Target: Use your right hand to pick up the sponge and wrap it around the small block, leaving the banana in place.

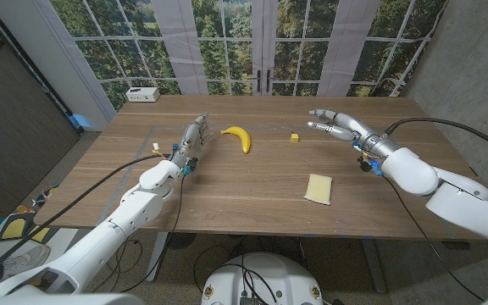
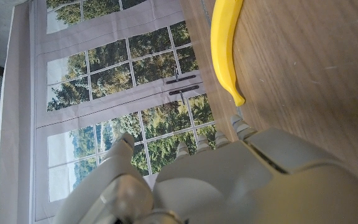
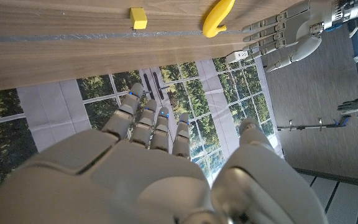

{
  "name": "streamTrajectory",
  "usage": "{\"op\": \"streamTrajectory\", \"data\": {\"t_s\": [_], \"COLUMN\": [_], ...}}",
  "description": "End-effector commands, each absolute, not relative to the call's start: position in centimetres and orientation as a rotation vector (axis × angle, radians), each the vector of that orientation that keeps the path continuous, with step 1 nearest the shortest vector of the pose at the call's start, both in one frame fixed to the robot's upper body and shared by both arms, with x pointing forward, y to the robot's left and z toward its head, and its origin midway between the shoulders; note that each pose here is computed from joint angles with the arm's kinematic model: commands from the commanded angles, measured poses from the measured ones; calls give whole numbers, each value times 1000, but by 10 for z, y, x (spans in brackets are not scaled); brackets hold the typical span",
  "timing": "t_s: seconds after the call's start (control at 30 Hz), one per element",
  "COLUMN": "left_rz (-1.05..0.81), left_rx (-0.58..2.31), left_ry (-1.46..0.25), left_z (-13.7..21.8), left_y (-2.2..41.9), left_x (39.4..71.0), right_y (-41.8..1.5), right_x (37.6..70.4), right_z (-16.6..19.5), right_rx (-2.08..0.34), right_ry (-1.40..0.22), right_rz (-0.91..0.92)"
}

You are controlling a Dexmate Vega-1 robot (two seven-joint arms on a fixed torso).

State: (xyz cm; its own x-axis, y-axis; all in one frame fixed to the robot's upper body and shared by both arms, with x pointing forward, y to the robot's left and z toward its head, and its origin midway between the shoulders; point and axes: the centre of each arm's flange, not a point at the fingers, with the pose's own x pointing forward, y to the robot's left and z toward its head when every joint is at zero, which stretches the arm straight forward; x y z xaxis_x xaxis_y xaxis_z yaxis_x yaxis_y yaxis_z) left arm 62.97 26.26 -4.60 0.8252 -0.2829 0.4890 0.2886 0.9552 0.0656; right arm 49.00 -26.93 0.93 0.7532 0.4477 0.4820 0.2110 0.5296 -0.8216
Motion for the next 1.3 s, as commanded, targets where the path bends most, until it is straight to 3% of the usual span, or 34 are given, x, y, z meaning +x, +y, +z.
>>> {"op": "streamTrajectory", "data": {"t_s": [0.03,1.3], "left_rz": [-327,-315], "left_rx": [6,28], "left_ry": [-499,-478], "left_z": [-39,-47], "left_y": [263,252], "left_x": [628,628], "right_y": [-266,-265], "right_x": [475,452], "right_z": [16,15], "right_rx": [-1172,-1646], "right_ry": [-778,-804], "right_rz": [155,97]}}
